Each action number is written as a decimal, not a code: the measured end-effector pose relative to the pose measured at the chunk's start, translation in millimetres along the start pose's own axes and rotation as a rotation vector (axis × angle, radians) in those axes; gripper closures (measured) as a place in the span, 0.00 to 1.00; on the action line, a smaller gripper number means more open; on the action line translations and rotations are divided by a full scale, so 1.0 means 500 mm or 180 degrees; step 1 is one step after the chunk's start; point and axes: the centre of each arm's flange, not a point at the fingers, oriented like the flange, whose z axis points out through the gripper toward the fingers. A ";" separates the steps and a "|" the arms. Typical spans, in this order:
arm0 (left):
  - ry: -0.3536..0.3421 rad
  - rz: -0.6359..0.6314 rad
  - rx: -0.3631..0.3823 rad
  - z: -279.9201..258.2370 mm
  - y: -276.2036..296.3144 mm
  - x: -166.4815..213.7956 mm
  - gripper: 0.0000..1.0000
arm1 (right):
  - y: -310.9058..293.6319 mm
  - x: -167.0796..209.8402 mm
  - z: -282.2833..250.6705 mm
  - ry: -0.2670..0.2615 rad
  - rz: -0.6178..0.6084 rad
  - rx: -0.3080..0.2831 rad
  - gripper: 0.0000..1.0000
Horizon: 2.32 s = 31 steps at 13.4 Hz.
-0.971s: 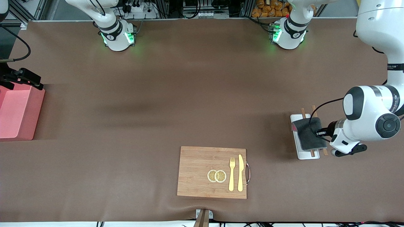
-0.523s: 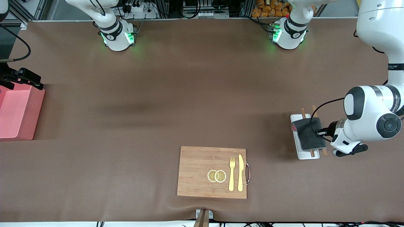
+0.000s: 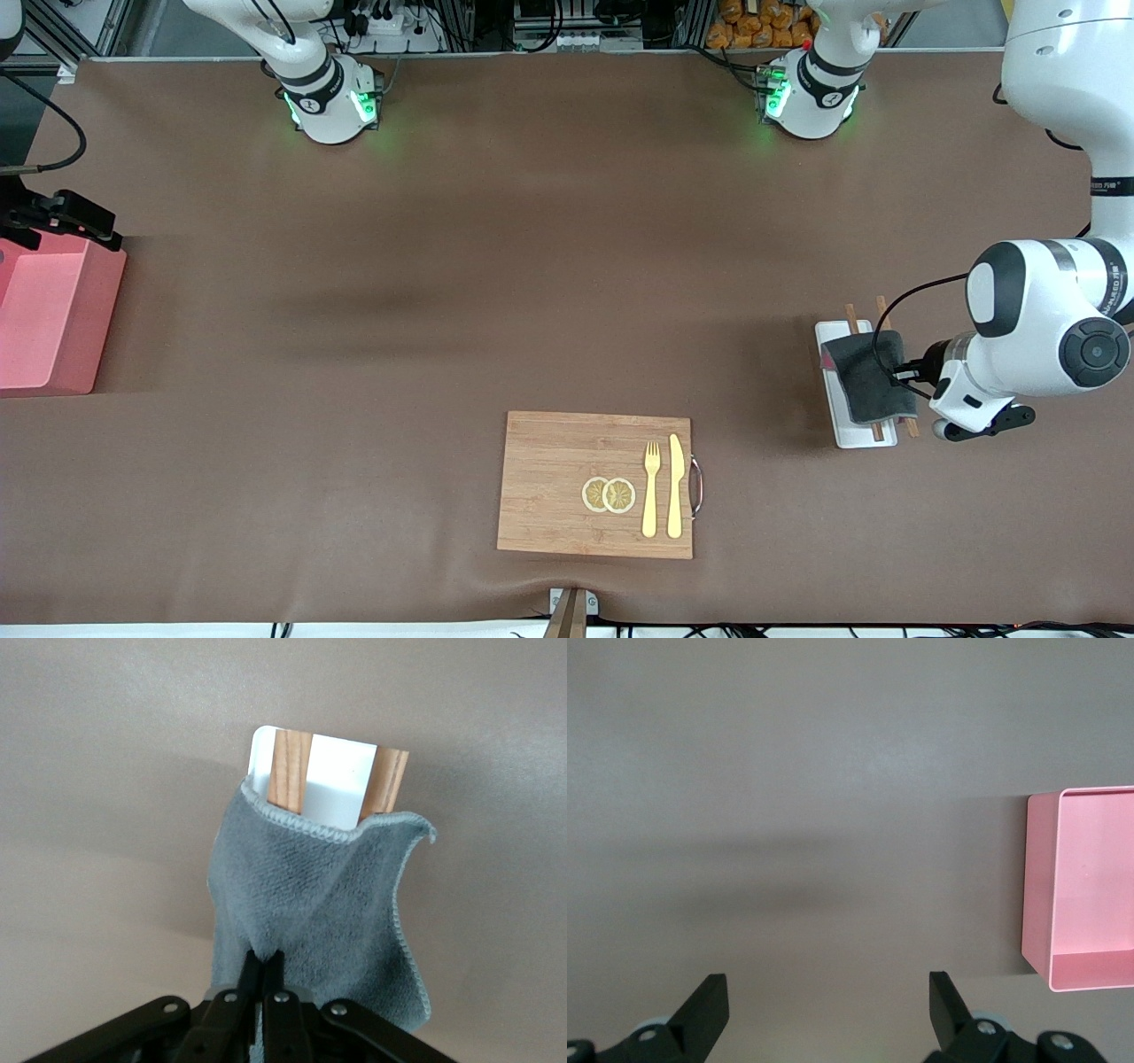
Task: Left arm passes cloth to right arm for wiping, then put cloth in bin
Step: 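Lift the cloth with the left gripper while the right gripper reaches over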
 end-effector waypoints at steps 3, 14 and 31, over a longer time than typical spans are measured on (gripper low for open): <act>0.0002 0.0003 -0.0001 -0.001 0.001 0.000 0.96 | 0.000 -0.003 0.004 -0.0053 0.0010 0.0003 0.00; 0.0096 0.0305 -0.0087 -0.098 0.117 -0.058 0.96 | -0.012 -0.013 0.022 -0.0250 0.0217 0.0107 0.00; 0.0074 -0.0675 -0.1003 -0.320 0.748 -0.462 0.96 | -0.367 -0.029 0.088 -0.1417 0.2427 0.0662 0.00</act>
